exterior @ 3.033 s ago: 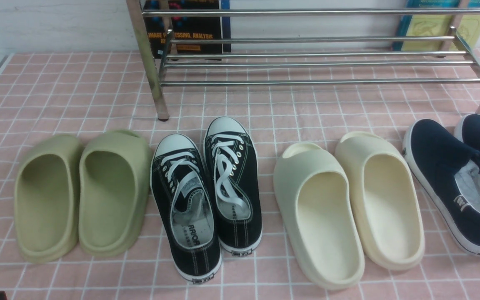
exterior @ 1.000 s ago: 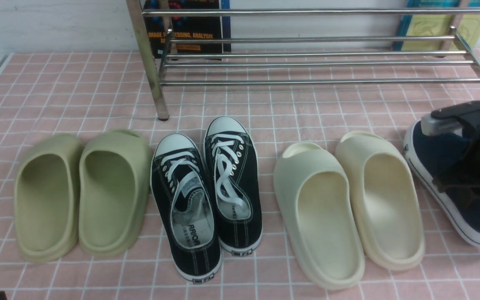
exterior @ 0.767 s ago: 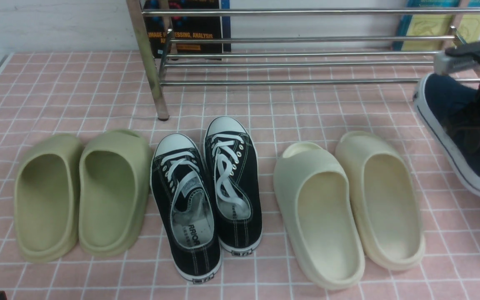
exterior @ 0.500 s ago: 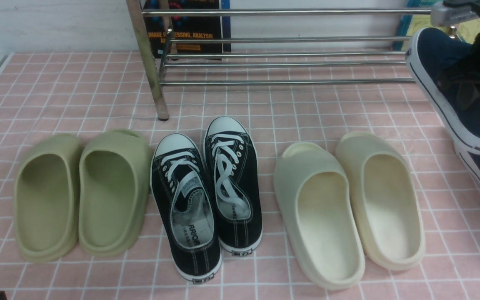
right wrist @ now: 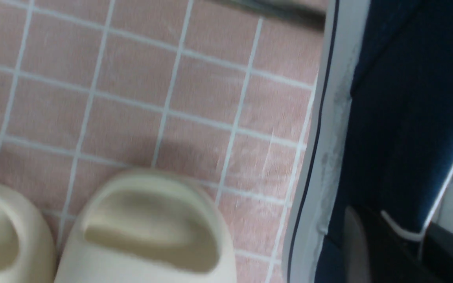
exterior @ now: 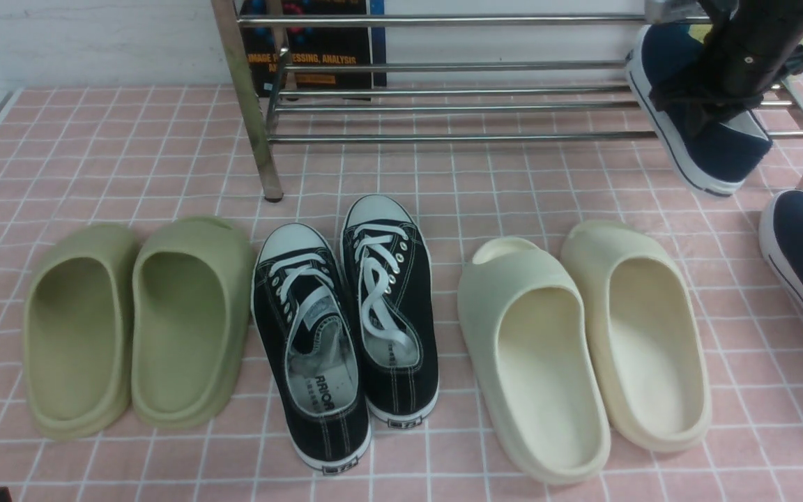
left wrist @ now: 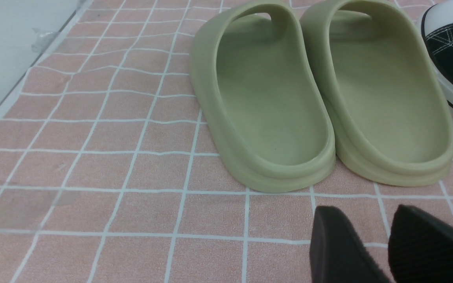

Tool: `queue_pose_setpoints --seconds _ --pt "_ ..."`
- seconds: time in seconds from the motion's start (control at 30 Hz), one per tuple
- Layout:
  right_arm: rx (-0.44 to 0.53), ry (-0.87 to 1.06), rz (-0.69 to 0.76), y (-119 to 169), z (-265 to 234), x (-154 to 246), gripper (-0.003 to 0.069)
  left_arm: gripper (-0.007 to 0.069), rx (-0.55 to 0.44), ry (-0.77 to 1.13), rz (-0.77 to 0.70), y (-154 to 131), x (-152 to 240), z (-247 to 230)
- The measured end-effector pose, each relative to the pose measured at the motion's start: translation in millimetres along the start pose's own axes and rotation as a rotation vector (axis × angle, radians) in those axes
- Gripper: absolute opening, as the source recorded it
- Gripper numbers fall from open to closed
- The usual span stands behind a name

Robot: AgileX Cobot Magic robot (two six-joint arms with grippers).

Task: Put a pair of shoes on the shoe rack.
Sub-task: Use the right arm to put a shoe into the shoe rack

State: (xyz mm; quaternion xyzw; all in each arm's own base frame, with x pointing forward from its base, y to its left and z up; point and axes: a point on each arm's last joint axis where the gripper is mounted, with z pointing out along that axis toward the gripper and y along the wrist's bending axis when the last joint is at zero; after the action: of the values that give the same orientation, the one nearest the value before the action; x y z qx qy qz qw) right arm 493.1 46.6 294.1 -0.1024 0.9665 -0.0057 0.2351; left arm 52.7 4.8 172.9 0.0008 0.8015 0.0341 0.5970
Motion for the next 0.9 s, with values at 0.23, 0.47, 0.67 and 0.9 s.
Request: queue_pose_setpoints --seconds 0.23,0.47,0.67,0.9 --pt "0.017 -0.122 -0.022 -3 14 -22 0.0034 0.0240 0.000 0.000 0.000 0 0 0" --pt "0.017 -0.172 -0.023 -4 23 -27 0.0041 0.0240 0.000 0.000 0.000 0 0 0" --pt "0.010 -0.197 0.027 -13 22 -28 0.0235 0.0240 0.000 0.000 0.000 0 0 0" --pt "-0.027 -0.156 0.056 -9 -26 -23 0.0512 0.0240 0.000 0.000 0.000 0 0 0"
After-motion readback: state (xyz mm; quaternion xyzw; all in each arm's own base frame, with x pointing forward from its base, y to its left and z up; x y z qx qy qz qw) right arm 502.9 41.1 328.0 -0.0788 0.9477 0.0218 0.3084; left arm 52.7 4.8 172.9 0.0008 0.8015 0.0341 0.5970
